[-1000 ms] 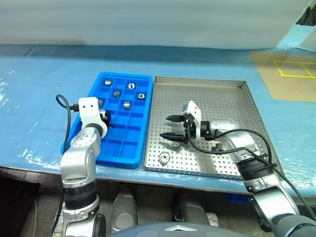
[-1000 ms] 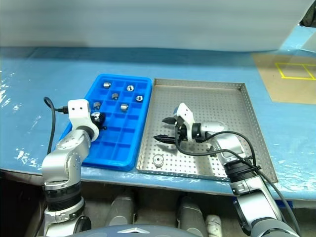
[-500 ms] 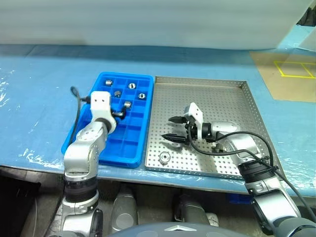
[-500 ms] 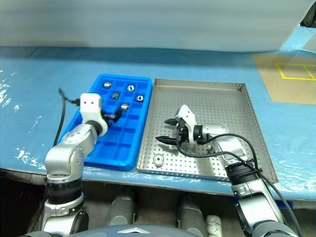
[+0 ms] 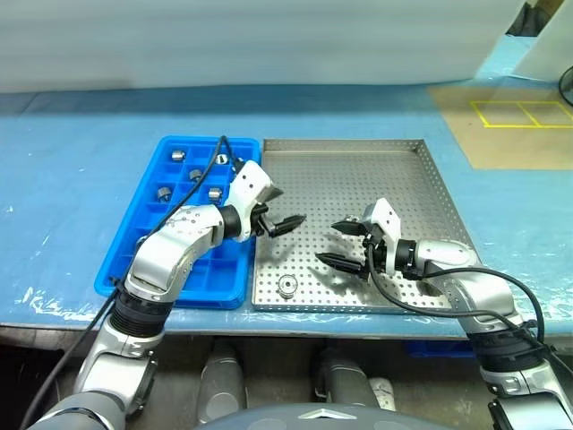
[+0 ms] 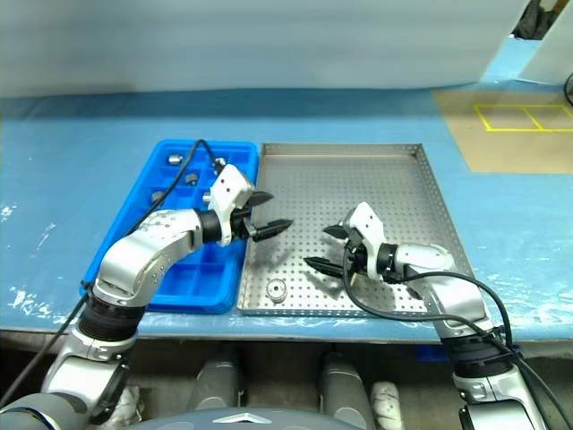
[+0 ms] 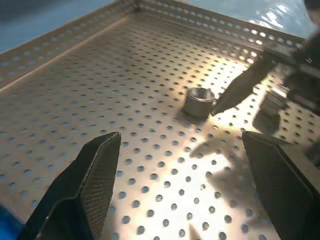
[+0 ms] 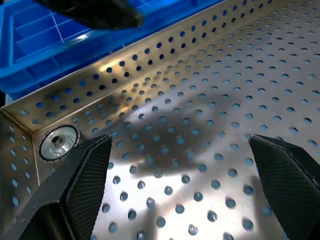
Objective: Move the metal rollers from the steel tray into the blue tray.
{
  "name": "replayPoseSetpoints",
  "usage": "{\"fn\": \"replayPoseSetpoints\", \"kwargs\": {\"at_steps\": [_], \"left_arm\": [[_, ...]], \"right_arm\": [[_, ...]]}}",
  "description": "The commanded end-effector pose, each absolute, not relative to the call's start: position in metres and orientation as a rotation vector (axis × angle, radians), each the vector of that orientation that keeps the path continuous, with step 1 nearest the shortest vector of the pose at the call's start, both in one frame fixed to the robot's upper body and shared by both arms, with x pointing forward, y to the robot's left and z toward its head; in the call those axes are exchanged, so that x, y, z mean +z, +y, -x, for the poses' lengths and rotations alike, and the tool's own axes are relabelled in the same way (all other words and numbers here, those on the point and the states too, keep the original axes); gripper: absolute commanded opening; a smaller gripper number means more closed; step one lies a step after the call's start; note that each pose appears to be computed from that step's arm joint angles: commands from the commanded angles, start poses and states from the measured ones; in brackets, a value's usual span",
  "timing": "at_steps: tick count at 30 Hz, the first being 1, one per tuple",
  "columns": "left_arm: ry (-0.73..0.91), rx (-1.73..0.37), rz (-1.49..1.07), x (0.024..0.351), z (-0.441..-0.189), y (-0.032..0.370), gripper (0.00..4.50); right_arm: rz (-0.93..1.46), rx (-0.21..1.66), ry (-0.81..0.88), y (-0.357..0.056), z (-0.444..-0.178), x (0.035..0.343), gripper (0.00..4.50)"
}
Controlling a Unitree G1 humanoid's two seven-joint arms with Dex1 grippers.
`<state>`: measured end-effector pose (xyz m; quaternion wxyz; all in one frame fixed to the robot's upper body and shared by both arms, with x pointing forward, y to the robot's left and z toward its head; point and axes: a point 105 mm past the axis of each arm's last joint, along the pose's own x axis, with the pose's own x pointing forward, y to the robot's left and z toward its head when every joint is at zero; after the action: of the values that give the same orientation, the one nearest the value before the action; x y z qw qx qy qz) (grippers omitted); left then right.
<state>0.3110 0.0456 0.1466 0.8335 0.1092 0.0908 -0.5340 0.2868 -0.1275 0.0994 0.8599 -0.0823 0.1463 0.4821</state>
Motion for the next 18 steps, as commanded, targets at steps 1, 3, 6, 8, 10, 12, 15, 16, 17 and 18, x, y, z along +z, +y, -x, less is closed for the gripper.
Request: {"fn": "replayPoseSetpoints", "kwargs": {"at_steps": [1,3,6,8,10,12,15,16,17,18], "left_arm": [[0.179,-1.298,-0.285,0.153,-0.298,0.039,4.06],[0.216,-1.365,-0.341,0.149,-0.295,0.043,4.06],[0.278,-1.423,-0.43,0.139,-0.293,0.053,4.06],[0.303,-1.442,-0.472,0.134,-0.292,0.056,4.06],[0.326,-1.463,-0.512,0.128,-0.291,0.058,4.06],[0.332,-1.499,-0.515,0.126,-0.286,0.057,4.06],[0.33,-1.541,-0.541,0.122,-0.278,0.055,4.06],[0.328,-1.551,-0.559,0.12,-0.277,0.055,4.06],[0.328,-1.556,-0.568,0.119,-0.275,0.055,4.06],[0.329,-1.562,-0.57,0.118,-0.274,0.055,4.06]], "right_arm": [[0.183,0.987,0.263,-0.131,-0.282,0.112,4.5],[0.177,0.967,0.268,-0.133,-0.278,0.111,4.5],[0.174,0.948,0.276,-0.136,-0.274,0.109,4.5],[0.173,0.942,0.28,-0.137,-0.273,0.109,4.5],[0.177,0.939,0.288,-0.137,-0.271,0.107,4.5],[0.181,0.937,0.295,-0.138,-0.271,0.106,4.5],[0.183,0.94,0.3,-0.138,-0.27,0.106,4.5],[0.184,0.942,0.302,-0.138,-0.27,0.106,4.5],[0.185,0.943,0.303,-0.138,-0.27,0.106,4.5],[0.187,0.945,0.305,-0.139,-0.27,0.106,4.5]]}}
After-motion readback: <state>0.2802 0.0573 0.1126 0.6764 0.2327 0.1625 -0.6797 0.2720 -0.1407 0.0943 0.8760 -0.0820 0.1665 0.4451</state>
